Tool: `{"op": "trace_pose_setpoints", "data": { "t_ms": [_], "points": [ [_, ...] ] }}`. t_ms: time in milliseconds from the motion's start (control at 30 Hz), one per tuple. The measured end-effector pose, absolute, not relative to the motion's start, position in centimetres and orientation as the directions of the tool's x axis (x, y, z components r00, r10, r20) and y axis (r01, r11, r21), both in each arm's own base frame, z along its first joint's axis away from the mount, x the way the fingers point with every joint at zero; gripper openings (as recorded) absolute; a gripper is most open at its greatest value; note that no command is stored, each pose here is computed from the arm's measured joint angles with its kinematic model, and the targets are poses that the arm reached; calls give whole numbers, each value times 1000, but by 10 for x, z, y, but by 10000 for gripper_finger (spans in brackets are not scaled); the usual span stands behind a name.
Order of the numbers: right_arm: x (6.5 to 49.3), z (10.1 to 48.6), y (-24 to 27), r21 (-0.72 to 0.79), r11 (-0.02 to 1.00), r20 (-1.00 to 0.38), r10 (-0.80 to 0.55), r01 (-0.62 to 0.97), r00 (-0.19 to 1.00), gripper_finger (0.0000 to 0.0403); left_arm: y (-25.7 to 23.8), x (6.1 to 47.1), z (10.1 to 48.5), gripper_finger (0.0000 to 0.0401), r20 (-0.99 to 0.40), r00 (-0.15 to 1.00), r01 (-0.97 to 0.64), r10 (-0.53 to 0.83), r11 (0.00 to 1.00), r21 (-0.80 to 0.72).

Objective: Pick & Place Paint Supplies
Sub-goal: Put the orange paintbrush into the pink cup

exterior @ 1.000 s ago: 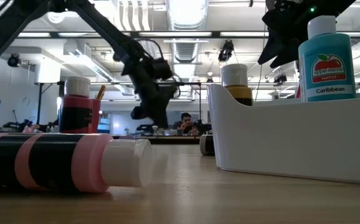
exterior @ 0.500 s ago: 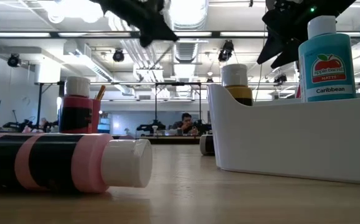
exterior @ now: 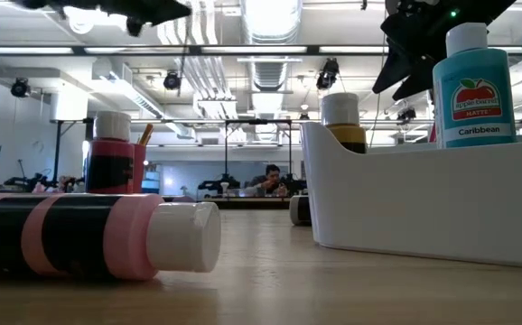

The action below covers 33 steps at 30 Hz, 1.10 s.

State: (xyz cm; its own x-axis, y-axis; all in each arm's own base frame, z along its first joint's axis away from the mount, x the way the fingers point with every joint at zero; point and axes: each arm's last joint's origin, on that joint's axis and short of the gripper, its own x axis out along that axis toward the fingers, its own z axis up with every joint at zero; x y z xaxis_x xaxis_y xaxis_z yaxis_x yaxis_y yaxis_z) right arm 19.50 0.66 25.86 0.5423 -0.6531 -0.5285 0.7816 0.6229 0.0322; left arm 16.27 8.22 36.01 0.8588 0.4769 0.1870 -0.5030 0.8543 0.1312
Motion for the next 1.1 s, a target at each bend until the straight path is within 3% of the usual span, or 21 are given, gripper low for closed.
{"op": "trace_pose_setpoints", "data": {
  "t_ms": [200,467,733,1100],
  "points": [
    [195,259,7,26,626,-529,-653,779,542,270,70,127,343,0,232,747,-653,623,752,84],
    [195,259,6,26,625,-527,-655,780,542,254,67,109,324,0,117,628,-778,770,618,112],
    [196,260,6,42,622,-519,-655,782,549,250,73,117,273,0,108,585,-811,804,577,100],
    [196,260,6,46,621,-518,-655,783,550,282,75,117,238,0,72,565,-825,822,564,36]
  ]
}}
